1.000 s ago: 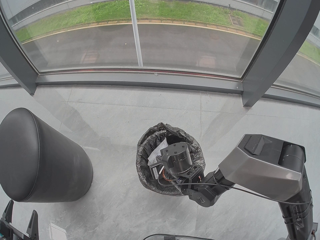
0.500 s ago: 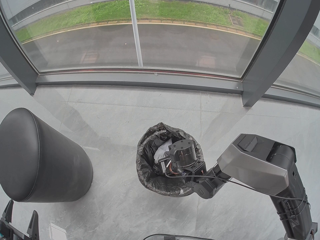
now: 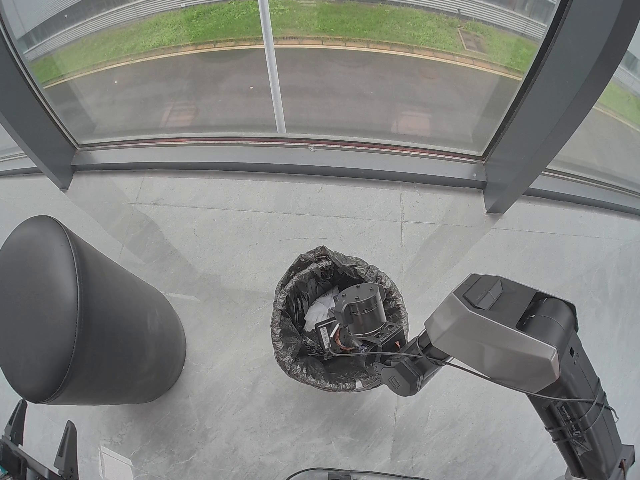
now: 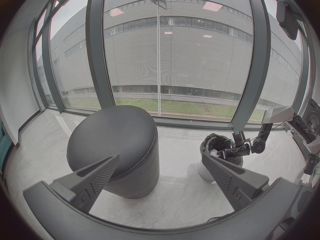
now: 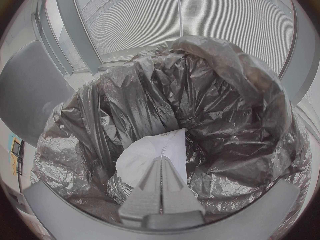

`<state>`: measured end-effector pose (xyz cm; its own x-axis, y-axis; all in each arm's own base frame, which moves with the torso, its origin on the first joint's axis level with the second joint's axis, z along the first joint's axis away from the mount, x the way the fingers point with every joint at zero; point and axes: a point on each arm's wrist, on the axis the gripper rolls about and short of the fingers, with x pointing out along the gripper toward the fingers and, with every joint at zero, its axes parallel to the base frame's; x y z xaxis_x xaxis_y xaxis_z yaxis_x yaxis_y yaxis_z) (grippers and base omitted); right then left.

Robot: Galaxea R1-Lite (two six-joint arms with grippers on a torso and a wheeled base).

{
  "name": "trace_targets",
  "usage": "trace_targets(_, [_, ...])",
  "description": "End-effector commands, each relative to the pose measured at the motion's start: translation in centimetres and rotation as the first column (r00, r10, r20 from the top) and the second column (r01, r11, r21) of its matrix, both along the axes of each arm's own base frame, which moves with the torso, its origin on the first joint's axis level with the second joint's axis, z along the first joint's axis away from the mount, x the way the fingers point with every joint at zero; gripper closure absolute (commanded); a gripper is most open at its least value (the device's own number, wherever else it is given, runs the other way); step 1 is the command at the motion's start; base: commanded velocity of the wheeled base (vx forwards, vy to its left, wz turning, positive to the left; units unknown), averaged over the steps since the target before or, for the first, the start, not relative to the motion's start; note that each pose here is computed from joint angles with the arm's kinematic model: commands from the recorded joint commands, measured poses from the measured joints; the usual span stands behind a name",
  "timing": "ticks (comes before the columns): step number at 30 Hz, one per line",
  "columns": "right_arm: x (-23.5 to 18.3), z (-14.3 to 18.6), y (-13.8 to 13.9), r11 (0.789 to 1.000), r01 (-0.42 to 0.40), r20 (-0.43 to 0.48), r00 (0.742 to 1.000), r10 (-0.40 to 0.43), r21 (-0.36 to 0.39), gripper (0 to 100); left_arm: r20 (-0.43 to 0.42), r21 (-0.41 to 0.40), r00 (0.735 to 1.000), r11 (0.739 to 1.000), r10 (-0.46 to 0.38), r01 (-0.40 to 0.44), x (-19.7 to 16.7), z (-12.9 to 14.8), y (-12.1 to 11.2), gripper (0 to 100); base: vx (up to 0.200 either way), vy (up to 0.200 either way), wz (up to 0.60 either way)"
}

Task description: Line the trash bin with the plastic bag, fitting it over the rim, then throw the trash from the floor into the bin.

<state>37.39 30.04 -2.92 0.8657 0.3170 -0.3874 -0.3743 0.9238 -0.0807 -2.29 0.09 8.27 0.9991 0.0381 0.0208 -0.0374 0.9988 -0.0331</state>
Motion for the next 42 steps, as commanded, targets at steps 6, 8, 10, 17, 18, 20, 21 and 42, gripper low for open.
trace_targets(6, [-0.1,-0.7,-0.1,1.0,0.0,-0.015,1.0,0.0,-0.012,100,-0.002,-0.001,1.0,1.0,0.0,0.0,0.0,-0.5,0.0,0,0.0,0.0,0.0])
trace_targets(8, [0.0,-0.8,-0.3,1.0,0.004,-0.019,1.0,-0.004,-0.015,100,-0.002,-0.001,1.0,1.0,0.0,0.0,0.0,-0.5,0.0,0,0.0,0.0,0.0])
trace_targets(10, [0.0,-1.0,-0.3,1.0,0.006,-0.023,1.0,-0.006,-0.019,100,-0.002,-0.001,1.0,1.0,0.0,0.0,0.0,-0.5,0.0,0,0.0,0.0,0.0])
trace_targets(17, [0.1,-1.8,-0.4,1.0,0.007,-0.037,0.999,-0.008,-0.031,100,-0.002,-0.001,1.0,1.0,0.0,0.0,0.0,-0.5,0.0,0,0.0,0.0,0.0])
trace_targets(18, [0.1,-1.8,-0.4,1.0,0.007,-0.037,0.999,-0.008,-0.031,100,-0.002,-0.001,1.0,1.0,0.0,0.0,0.0,-0.5,0.0,0,0.0,0.0,0.0])
trace_targets(20, [0.1,-1.9,-0.4,0.999,0.007,-0.039,0.999,-0.008,-0.032,100,-0.002,0.0,1.0,1.0,0.0,0.0,0.0,-0.5,0.0,0,0.0,0.0,0.0])
trace_targets(21, [0.1,-1.9,-0.5,0.999,0.008,-0.039,0.999,-0.01,-0.032,100,-0.002,0.0,1.0,1.0,0.0,0.0,0.0,-0.5,0.0,0,0.0,0.0,0.0])
trace_targets(42, [-7.9,14.1,-6.7,1.0,-0.015,0.122,0.992,0.017,-0.016,100,-0.002,-0.001,1.0,1.0,0.0,0.0,0.0,-0.5,0.0,0,0.0,0.0,0.0])
